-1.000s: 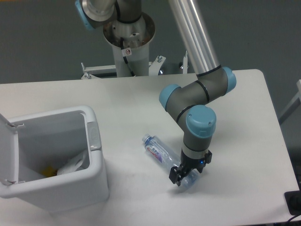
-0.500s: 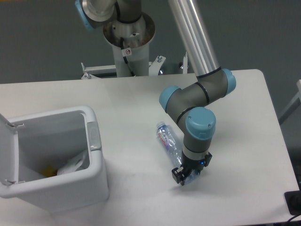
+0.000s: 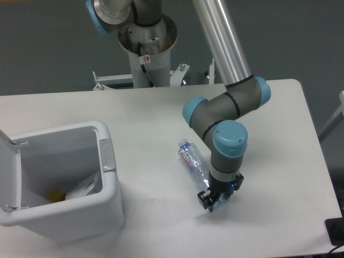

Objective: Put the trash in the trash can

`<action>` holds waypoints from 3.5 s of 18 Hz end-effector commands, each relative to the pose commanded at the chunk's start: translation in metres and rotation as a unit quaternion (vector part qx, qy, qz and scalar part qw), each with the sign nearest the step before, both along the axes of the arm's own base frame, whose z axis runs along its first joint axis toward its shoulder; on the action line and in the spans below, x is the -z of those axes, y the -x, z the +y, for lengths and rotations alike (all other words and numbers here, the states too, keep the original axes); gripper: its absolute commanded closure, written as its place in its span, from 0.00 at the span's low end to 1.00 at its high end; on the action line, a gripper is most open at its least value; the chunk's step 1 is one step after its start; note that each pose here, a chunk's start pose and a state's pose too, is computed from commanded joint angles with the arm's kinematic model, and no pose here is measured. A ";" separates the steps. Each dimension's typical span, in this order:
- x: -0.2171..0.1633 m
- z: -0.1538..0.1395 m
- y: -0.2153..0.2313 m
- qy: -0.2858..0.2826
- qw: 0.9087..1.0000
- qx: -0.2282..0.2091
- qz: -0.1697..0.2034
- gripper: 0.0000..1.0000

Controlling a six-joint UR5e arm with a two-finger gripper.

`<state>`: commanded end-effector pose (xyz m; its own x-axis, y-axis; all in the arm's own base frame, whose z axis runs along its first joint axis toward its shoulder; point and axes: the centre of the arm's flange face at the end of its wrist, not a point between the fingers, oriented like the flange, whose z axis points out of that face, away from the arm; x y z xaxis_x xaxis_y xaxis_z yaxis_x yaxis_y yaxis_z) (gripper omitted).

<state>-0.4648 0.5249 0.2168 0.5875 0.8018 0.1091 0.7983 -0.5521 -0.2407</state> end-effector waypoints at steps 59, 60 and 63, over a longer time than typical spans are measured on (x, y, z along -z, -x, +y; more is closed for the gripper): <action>-0.350 -0.014 -0.029 -0.142 0.939 0.141 0.280 0.00; -0.343 -0.023 -0.023 -0.113 0.943 0.166 0.266 0.00; -0.333 -0.050 -0.012 -0.043 0.947 0.228 0.223 0.00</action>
<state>-0.4523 0.4747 0.5503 0.8739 0.4526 -0.1775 0.2896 -0.7778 -0.5578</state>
